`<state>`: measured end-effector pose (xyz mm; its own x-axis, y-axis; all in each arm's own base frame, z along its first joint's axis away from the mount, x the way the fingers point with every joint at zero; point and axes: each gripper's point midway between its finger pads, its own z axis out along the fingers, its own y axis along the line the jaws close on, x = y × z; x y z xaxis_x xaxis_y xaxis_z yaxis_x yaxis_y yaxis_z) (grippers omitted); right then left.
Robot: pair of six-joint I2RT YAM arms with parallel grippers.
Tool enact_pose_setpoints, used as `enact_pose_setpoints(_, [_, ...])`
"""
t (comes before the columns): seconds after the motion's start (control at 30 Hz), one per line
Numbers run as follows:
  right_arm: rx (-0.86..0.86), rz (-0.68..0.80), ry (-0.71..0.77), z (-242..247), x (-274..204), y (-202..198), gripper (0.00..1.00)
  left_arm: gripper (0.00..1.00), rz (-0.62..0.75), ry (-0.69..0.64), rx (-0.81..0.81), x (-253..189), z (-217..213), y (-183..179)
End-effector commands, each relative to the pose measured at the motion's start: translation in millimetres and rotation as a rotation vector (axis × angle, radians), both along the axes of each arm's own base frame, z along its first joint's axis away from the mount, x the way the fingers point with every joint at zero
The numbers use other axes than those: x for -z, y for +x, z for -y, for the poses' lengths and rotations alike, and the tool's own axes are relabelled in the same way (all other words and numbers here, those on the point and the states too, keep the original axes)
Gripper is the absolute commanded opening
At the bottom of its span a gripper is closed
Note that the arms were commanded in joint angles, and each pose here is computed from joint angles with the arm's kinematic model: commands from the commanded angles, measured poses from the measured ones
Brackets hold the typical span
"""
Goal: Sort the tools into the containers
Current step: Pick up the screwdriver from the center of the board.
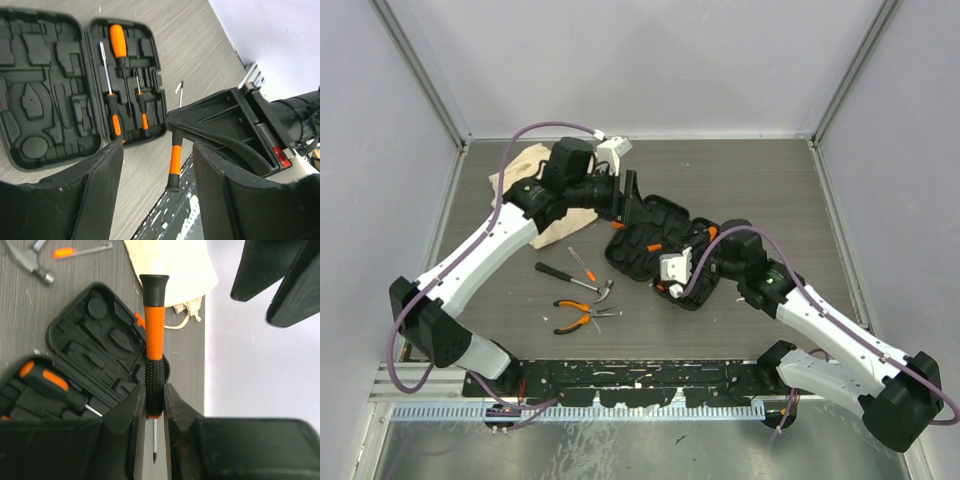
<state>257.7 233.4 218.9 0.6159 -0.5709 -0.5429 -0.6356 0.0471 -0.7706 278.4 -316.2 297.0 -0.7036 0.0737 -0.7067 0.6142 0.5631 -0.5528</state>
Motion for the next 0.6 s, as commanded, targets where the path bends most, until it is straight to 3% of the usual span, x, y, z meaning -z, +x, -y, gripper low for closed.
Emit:
enact_pose_setpoints(0.0, [-0.134,0.221,-0.123,-1,-23,-7,0.1,0.57,-0.013,0.017,0.101,-6,11,-18])
enact_pose_setpoints(0.2, [-0.132,0.249,-0.223,9,-18,-4,0.11,0.56,-0.045,0.082,0.189,12,21,-39])
enact_pose_setpoints(0.57, [-0.142,0.281,-0.201,7,-27,-5,0.11,0.49,-0.1,0.164,0.249,48,30,-57])
